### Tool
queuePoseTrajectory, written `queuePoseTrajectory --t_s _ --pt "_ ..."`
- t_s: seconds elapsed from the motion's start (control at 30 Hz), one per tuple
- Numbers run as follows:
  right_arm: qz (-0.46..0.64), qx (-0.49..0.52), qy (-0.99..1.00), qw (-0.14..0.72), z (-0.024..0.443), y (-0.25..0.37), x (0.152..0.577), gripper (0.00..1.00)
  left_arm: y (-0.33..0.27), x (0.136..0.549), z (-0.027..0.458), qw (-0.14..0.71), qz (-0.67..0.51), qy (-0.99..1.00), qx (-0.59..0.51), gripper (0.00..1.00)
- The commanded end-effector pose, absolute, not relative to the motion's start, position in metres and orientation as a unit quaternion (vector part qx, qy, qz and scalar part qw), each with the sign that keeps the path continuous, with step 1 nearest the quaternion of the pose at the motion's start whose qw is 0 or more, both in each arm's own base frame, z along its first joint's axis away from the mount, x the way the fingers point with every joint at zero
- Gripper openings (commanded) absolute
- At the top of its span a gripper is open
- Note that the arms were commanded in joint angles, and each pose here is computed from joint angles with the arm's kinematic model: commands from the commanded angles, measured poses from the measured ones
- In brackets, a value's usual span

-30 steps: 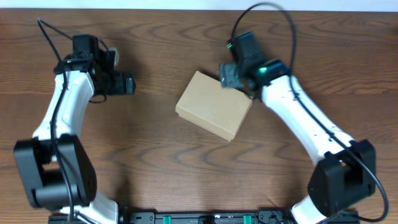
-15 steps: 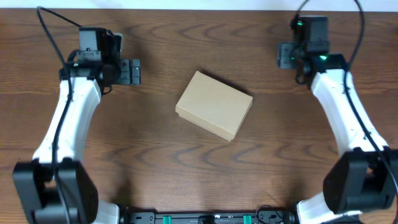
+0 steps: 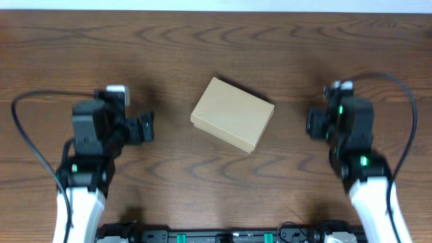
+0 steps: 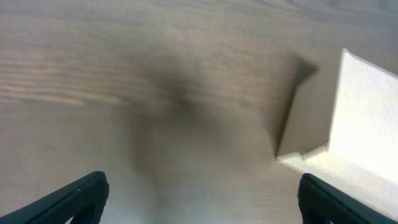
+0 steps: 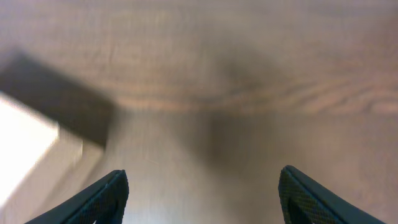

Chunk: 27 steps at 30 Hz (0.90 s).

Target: Pack container

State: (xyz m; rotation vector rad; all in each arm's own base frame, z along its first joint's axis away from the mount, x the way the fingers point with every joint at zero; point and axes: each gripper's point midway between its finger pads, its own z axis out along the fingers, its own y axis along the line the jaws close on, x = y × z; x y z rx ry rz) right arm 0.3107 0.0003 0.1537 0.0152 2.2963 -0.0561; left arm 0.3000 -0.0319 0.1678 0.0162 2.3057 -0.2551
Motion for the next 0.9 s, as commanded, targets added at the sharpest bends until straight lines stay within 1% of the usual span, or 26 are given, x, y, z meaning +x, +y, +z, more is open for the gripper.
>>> queuePoseTrajectory --t_s 0.0,0.2,0.23,0.4,0.87 --pt "-0.008 0.017 0.906 0.424 0.143 0.003 0.282 0.72 -0.040 0.282 0.164 0.410 -0.121 0.904 0.015 0.95" --pt "0.004 0.044 0.909 0.414 0.125 0.001 0.241 0.75 -0.040 0.259 0.145 0.384 -0.121 0.915 0.012 0.96" --pt "0.004 0.047 0.913 0.404 0.118 0.000 0.230 0.99 -0.040 0.258 0.143 0.379 -0.119 0.918 0.010 0.95" --pt "0.005 0.052 0.917 0.396 0.111 0.000 0.226 0.99 -0.040 0.258 0.143 0.378 -0.119 0.918 0.010 0.95" --pt "0.005 0.052 0.917 0.394 0.111 0.000 0.225 0.99 -0.040 0.258 0.143 0.378 -0.119 0.918 0.010 0.96"
